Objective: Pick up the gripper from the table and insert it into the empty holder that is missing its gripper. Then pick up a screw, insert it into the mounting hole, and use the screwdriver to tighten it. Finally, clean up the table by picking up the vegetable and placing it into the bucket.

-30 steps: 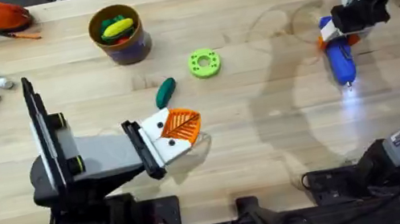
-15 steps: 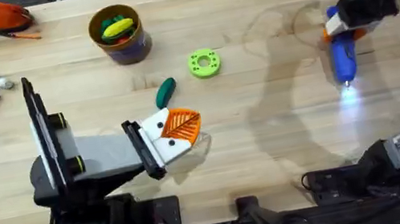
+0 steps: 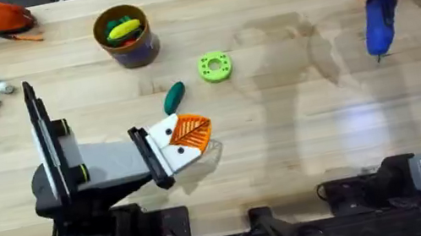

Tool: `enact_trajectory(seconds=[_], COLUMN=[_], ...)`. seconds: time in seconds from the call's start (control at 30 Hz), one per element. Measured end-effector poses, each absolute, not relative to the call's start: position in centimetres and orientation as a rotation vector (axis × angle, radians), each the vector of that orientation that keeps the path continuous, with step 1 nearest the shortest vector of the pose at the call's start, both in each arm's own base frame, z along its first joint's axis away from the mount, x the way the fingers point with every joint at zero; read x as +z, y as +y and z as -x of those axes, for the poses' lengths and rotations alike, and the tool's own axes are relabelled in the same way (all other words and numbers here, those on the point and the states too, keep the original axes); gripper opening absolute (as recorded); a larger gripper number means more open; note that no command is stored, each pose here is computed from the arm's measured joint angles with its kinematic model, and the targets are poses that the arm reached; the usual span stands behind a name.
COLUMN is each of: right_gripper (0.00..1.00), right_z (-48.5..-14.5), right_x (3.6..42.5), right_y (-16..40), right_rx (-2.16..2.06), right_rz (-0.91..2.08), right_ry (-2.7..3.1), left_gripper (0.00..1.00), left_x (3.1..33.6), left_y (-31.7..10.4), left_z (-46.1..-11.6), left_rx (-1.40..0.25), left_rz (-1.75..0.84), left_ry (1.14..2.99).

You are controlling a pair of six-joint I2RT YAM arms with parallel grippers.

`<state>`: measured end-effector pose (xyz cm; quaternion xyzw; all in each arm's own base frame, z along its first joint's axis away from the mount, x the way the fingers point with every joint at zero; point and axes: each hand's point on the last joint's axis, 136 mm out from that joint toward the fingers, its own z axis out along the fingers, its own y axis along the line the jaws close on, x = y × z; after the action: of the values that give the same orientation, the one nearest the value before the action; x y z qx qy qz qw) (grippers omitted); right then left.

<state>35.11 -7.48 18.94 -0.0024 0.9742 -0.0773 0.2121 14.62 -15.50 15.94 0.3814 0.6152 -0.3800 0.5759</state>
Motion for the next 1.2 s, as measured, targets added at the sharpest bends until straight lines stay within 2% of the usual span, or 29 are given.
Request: enact_trajectory(seconds=[0.3, 0.6, 0.93, 1.2], right_gripper=[0.051, 0.046, 0.039, 0.034], right_z=[-34.8, -31.8, -27.9, -26.0], right_x=[27.2, 34.5, 40.3, 42.4], right_y=[-4.5, -0.2, 4.3, 8.8], right_rx=[-0.131, 0.093, 0.281, 0.528], right_rz=[0.071, 0.166, 0.331, 0.562], right_ry=[2.398, 2.132, 1.893, 1.748], left_gripper=[0.014, 0.014, 0.013, 0.013], left_x=[15.9, 15.9, 15.9, 15.9], left_y=[-15.5, -15.5, -15.5, -15.5], left_z=[-14.6, -14.6, -14.6, -14.6], left_rx=[-0.890, -0.890, -0.890, -0.890], left_rz=[-0.893, -0.893, -0.893, -0.893], left_ry=[1.440, 1.440, 1.440, 1.440])
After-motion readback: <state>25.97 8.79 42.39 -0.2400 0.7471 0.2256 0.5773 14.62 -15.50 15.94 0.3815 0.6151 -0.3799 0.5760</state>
